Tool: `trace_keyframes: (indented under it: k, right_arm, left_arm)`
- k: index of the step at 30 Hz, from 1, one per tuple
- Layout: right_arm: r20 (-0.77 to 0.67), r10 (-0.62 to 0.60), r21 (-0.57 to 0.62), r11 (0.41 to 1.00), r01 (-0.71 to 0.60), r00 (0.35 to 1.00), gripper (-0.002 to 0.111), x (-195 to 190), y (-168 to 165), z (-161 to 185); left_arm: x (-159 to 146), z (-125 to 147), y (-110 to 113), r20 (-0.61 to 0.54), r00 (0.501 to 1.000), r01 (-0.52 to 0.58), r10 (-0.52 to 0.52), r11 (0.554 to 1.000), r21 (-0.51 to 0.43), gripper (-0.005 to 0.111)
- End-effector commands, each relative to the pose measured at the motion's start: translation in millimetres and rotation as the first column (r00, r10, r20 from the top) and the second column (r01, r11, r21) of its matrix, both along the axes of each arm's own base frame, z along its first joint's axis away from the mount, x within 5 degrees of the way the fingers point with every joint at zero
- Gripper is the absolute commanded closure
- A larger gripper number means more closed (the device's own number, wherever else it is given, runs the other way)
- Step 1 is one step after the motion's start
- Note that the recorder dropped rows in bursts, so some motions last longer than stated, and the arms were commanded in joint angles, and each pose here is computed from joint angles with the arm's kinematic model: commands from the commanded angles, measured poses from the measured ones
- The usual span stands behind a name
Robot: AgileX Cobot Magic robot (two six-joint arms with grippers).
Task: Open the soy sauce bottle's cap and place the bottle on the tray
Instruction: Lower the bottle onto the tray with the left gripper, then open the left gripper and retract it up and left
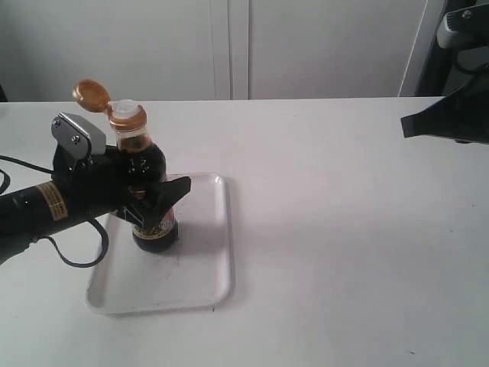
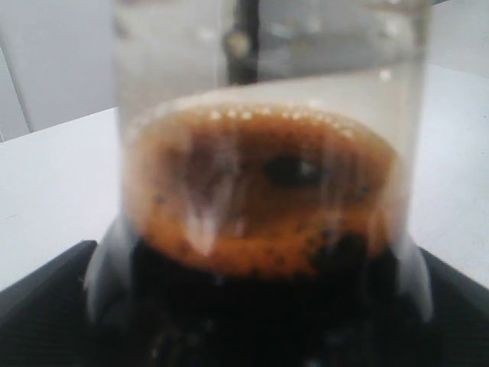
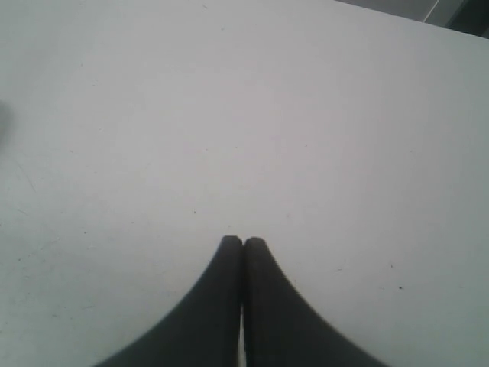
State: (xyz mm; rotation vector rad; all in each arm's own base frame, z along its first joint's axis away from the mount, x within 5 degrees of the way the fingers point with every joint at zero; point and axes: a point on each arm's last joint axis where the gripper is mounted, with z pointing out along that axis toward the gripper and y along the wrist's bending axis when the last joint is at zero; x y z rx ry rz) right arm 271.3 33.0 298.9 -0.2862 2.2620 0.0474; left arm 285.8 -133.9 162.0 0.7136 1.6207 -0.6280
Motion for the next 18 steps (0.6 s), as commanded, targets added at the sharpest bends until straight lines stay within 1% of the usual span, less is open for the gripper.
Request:
trace_keyframes:
  k: [1,6,9,11,18]
  right_arm:
    - [0.004,-0.002,-0.004,1.000,0.002,1.000,0.108,0,-2,-1]
    - [0.004,-0.002,-0.004,1.000,0.002,1.000,0.108,0,-2,-1]
    - [0.004,-0.002,-0.004,1.000,0.002,1.000,0.108,0,-2,-1]
    - [0.004,-0.002,-0.004,1.000,0.002,1.000,0.108,0,-2,-1]
    - [-0.003,-0.001,-0.004,1.000,0.001,1.000,0.108,0,-2,-1]
  left_arm:
    - [-4,15,0,0.043,0.999,0.001,0.000,1.000,-0.027,0.002]
    - [-8,35,1,0.088,0.996,-0.001,0.005,0.999,-0.054,0.002]
    - [-10,40,4,0.065,0.998,-0.024,0.024,1.000,-0.010,0.002]
    - [-13,45,4,0.070,0.997,-0.011,0.010,1.000,0.007,0.002]
    - [-19,65,6,0.093,0.996,-0.011,0.015,0.999,-0.042,0.002]
